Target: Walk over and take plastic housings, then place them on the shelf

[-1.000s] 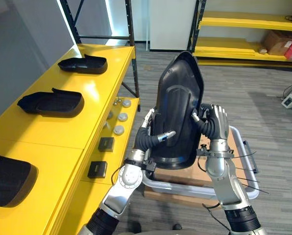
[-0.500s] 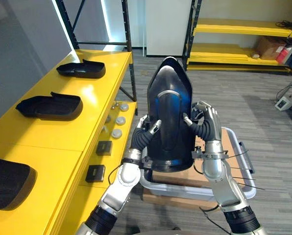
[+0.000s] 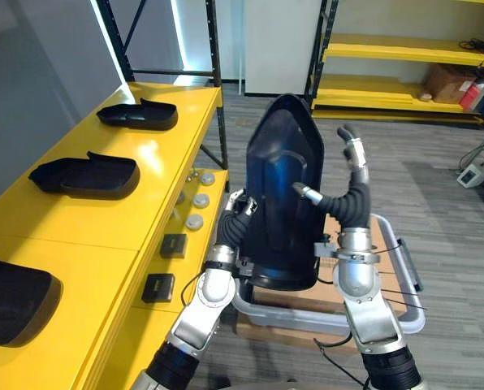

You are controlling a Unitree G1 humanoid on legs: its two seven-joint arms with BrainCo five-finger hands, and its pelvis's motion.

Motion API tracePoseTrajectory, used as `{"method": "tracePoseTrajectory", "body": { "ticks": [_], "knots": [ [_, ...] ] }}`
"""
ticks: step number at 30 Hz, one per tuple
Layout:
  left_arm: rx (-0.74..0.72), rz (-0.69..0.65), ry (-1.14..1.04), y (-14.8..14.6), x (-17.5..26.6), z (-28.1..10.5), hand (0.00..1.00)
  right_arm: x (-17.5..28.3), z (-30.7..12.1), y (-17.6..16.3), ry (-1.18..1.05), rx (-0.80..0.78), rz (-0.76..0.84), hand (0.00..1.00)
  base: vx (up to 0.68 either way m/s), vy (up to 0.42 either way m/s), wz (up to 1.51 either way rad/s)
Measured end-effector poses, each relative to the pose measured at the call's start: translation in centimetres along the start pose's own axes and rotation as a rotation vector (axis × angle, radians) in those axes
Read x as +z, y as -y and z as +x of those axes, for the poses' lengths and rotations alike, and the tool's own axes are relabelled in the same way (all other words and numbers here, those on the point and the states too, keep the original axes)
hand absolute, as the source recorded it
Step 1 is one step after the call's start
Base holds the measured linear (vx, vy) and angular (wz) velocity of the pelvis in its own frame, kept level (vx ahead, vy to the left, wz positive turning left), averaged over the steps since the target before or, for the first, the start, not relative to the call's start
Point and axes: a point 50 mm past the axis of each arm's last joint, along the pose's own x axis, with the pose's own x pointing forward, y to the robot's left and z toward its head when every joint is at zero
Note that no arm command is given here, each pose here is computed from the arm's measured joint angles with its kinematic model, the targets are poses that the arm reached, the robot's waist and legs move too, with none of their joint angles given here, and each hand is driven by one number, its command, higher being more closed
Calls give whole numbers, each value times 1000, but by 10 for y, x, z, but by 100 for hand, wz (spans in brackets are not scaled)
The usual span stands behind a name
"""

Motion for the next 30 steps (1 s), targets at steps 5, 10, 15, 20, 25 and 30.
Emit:
{"method": "tracePoseTrajectory", "body": {
  "ticks": [5, 10, 15, 20, 25, 30],
  "knots": [
    [79, 22, 20, -19, 4, 0, 100, -4, 9, 57, 2, -235, -3, 0, 0, 0, 2],
    [199, 44, -1, -48, 3, -13, 100, -42, -20, 123, -205, -441, -179, 0, 0, 0, 1],
    [251, 56, -22, -63, 0, -28, 100, -98, -95, 170, -633, -516, -302, 0, -1, 0, -3],
    [270, 23, -75, -65, -6, -46, 100, -128, -180, 171, -1016, -551, -232, 0, -7, -1, 0],
    [268, -2, -95, -65, -6, -57, 100, -145, -260, 144, -1387, -414, -148, 0, 0, 0, 0],
    [254, -24, -98, -60, -6, -57, 100, -148, -293, 126, -1554, -349, -72, 0, 21, -8, 7]
  ]
}}
